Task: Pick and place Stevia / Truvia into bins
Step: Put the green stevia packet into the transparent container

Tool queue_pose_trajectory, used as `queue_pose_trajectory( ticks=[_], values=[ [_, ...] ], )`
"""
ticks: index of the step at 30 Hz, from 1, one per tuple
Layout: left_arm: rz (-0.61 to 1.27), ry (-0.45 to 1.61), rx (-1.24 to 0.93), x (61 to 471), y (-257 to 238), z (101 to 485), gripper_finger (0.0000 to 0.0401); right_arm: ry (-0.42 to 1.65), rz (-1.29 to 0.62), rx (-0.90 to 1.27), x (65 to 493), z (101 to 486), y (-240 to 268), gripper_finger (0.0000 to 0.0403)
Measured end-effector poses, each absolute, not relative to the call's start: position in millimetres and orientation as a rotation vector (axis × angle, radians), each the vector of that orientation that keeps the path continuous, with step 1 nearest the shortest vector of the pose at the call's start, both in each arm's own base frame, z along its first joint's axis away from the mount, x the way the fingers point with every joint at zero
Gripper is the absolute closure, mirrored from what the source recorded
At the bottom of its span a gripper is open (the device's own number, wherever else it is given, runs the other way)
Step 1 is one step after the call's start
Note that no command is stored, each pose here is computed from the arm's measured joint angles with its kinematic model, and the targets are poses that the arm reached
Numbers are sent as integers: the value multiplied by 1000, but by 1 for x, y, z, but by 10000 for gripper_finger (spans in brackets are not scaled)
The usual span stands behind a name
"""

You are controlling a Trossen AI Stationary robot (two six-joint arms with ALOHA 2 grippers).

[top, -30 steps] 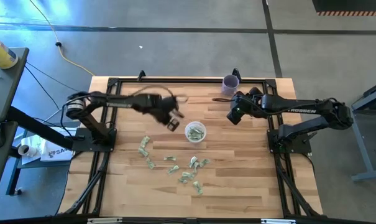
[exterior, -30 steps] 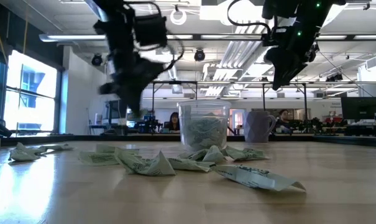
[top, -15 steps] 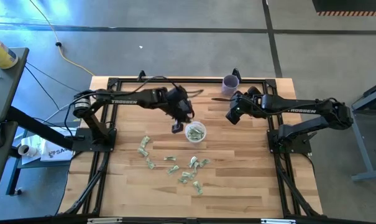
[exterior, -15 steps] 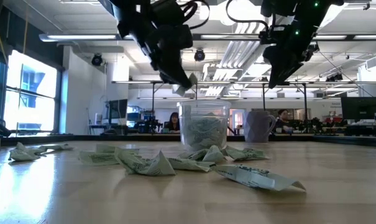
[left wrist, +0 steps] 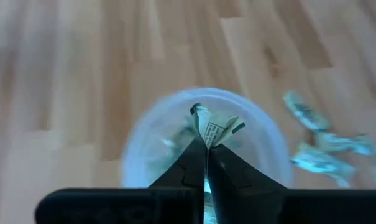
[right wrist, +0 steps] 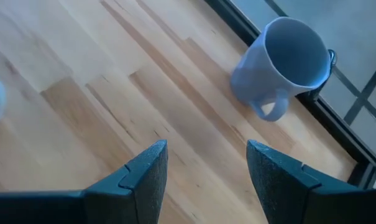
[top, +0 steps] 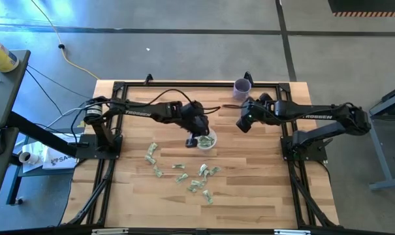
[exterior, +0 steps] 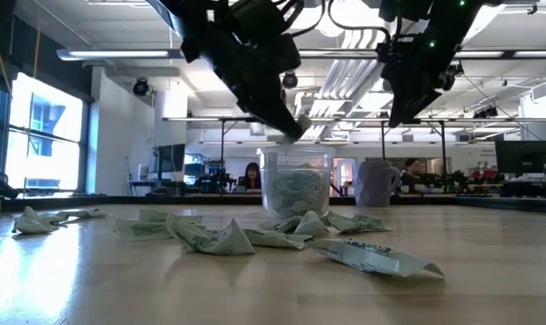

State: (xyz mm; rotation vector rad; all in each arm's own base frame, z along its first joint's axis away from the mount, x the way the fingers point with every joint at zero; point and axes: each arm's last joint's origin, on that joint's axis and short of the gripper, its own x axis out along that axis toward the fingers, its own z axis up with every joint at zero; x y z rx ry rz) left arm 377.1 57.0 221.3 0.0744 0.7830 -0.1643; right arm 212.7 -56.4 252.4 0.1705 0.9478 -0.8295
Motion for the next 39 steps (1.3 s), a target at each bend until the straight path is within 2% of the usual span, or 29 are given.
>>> queue_pose_trajectory(
  ticks=[3,9,14,17,21,23,27,32,39],
  values=[
    [-134,778,107,378,59,222,323,933,-829,176,214,253,-50,194],
    [-81,843,67,370,61,223,234,920,-821,151,216,253,-41,194],
    [55,1090,55,331,59,253,184,941,-821,143,214,252,-40,194],
    [195,1276,-38,301,60,260,181,942,-825,143,214,252,-41,194],
    [436,1510,-356,268,64,247,192,939,-828,132,214,253,-45,194],
    [531,1551,-489,261,62,235,196,927,-835,138,215,253,-48,194],
    [583,1556,-664,255,53,207,198,905,-847,158,216,254,-53,194],
    [655,1578,-728,244,36,178,199,903,-823,176,216,255,-58,194],
    [714,1584,-691,238,16,163,187,905,-816,186,216,255,-59,194]
  ],
)
